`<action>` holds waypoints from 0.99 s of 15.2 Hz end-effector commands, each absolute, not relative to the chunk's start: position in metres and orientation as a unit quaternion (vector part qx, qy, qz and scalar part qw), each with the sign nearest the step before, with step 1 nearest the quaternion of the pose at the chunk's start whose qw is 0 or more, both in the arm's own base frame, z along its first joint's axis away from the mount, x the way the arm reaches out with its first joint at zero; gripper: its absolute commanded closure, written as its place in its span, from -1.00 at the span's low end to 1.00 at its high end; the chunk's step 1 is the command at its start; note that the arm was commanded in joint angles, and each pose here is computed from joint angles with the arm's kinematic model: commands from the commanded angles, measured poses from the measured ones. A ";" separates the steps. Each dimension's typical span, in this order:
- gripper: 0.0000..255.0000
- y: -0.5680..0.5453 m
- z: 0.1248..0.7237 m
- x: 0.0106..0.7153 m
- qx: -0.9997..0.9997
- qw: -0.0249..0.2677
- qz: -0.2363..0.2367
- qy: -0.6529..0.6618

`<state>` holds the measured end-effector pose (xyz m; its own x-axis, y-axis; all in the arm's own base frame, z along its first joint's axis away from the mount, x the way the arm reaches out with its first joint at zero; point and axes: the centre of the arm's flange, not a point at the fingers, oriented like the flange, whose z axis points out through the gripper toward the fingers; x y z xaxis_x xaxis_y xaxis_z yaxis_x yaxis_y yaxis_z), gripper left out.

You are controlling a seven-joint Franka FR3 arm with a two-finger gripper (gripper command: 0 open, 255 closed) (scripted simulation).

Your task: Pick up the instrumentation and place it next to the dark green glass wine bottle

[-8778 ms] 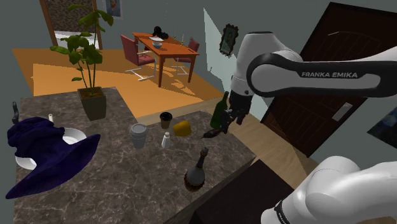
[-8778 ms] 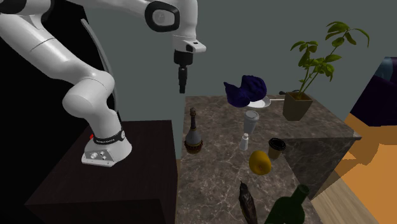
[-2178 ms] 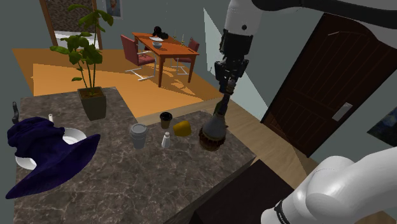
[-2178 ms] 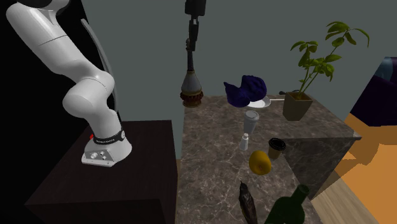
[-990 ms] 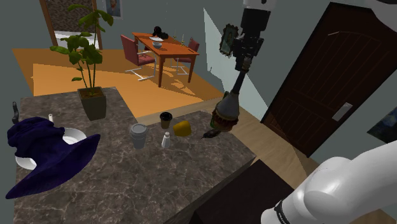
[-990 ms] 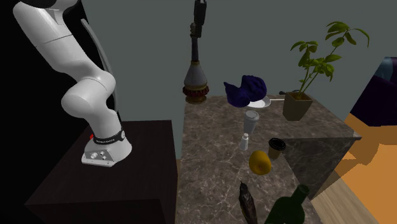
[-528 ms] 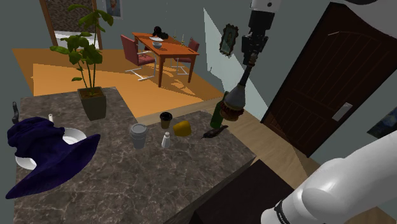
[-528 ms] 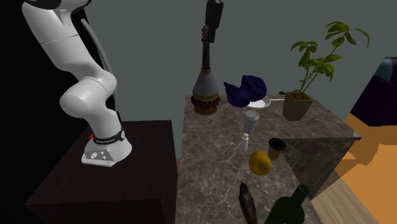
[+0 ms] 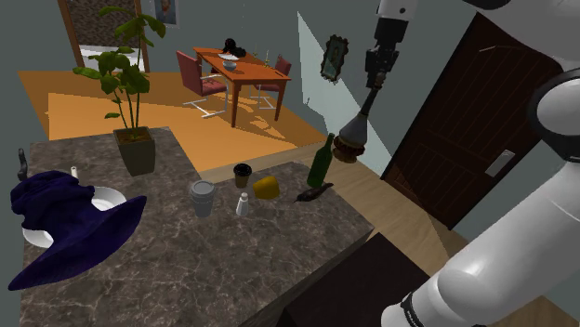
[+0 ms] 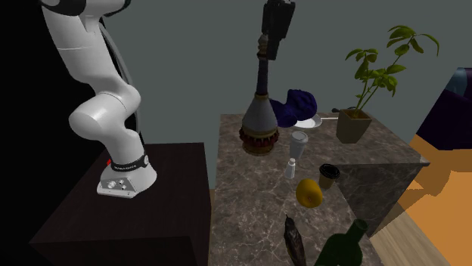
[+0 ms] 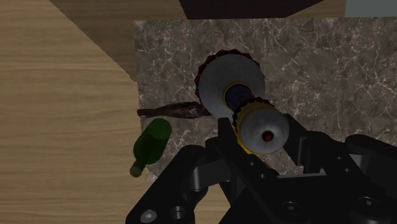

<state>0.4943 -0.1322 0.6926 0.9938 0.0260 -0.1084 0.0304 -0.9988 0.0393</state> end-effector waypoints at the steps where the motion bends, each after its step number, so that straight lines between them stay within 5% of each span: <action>1: 1.00 -0.157 0.693 0.501 0.998 0.021 -0.053 0.015; 15: 1.00 -0.270 0.667 0.538 0.998 0.021 -0.053 0.015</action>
<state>0.5387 -0.2696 0.6723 0.9937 0.0276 -0.1091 0.0320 -0.9987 0.0390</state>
